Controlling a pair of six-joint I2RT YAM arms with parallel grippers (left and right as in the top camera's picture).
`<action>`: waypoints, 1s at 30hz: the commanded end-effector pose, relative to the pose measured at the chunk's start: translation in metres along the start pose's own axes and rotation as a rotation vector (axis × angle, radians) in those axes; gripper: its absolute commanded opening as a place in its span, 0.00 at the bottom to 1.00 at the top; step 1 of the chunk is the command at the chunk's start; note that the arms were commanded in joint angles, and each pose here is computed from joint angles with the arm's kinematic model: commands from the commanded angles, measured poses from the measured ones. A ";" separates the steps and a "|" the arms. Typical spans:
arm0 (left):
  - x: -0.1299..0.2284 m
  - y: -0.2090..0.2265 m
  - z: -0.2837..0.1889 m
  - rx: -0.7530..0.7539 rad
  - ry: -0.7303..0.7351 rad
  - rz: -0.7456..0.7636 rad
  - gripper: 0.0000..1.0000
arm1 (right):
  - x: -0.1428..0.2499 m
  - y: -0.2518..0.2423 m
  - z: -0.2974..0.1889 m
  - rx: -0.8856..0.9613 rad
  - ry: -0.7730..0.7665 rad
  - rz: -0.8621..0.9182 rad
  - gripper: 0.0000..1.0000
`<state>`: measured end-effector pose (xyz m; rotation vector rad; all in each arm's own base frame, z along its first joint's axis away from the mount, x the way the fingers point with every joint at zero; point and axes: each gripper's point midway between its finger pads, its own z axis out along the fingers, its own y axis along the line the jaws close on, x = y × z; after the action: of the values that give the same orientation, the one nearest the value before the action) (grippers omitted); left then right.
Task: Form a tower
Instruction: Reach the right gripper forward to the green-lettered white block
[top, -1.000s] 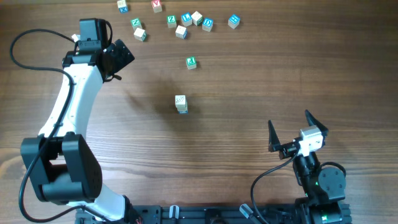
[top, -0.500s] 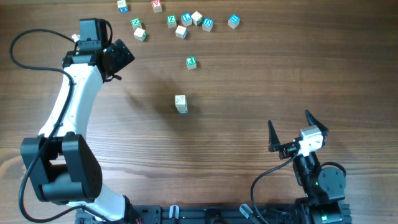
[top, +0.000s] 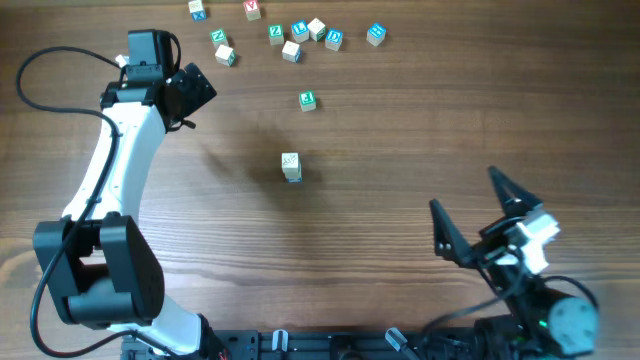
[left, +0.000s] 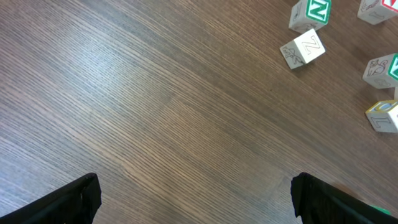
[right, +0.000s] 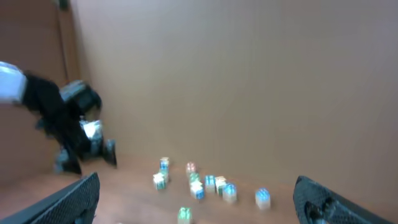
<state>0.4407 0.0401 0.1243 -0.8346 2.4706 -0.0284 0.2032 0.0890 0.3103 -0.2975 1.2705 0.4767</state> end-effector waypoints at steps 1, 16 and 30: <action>-0.006 -0.001 -0.001 0.000 -0.013 -0.009 1.00 | -0.047 0.004 0.018 -0.016 0.045 -0.020 1.00; -0.006 -0.001 -0.001 0.000 -0.013 -0.009 1.00 | -0.040 -0.032 0.178 -0.015 0.747 0.288 0.59; -0.006 -0.001 -0.001 0.000 -0.013 -0.009 1.00 | 0.169 0.004 0.273 -0.010 1.091 0.065 0.07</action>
<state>0.4410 0.0402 0.1244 -0.8344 2.4695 -0.0288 0.4496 0.2412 0.2532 -0.4795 2.3416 0.5280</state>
